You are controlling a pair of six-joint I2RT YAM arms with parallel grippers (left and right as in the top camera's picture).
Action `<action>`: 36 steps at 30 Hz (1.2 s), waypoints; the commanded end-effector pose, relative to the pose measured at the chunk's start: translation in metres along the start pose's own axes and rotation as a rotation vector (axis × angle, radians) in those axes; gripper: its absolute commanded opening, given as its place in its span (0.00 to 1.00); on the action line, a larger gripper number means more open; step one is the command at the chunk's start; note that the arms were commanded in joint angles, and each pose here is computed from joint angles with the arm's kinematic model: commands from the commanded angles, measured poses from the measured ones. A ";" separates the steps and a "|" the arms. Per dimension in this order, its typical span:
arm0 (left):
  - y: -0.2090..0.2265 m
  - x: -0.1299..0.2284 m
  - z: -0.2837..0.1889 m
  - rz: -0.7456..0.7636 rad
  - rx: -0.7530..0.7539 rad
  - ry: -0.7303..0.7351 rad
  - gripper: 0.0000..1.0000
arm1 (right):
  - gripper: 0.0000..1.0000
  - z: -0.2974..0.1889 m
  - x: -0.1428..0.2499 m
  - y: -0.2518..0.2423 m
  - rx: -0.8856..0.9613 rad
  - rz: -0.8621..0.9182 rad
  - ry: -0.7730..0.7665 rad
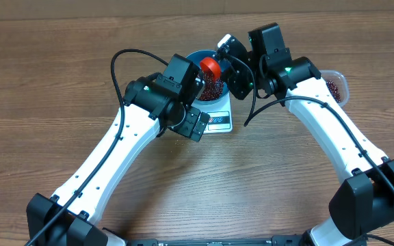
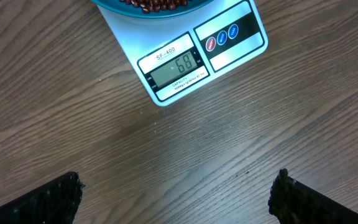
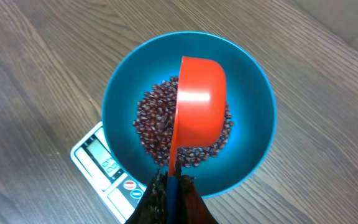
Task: Scoop item into bowl and weigh 150g on scale
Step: 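Tilt the red cup with the right gripper to pour beans into bowl, then hold the emptied red cup tilted over the teal bowl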
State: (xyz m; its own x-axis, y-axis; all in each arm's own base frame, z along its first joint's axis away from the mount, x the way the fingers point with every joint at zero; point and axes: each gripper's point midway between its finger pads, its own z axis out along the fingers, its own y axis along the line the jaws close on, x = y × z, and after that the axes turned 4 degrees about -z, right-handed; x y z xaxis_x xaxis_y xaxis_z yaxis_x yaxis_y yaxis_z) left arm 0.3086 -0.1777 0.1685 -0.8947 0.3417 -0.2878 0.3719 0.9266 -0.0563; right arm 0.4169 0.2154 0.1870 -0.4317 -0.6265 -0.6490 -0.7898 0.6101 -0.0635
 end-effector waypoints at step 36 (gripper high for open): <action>-0.001 -0.002 -0.006 0.017 0.000 -0.018 1.00 | 0.04 -0.036 -0.025 -0.033 0.155 0.189 -0.086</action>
State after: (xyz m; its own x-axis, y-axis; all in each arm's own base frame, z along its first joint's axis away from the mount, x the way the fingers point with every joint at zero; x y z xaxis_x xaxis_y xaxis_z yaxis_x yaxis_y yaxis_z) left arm 0.3086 -0.1777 0.1685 -0.8947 0.3417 -0.2878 0.3719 0.9266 -0.0563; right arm 0.4289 0.2057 0.1896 -0.4860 -0.5814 -0.6525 -0.7215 0.6882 -0.0759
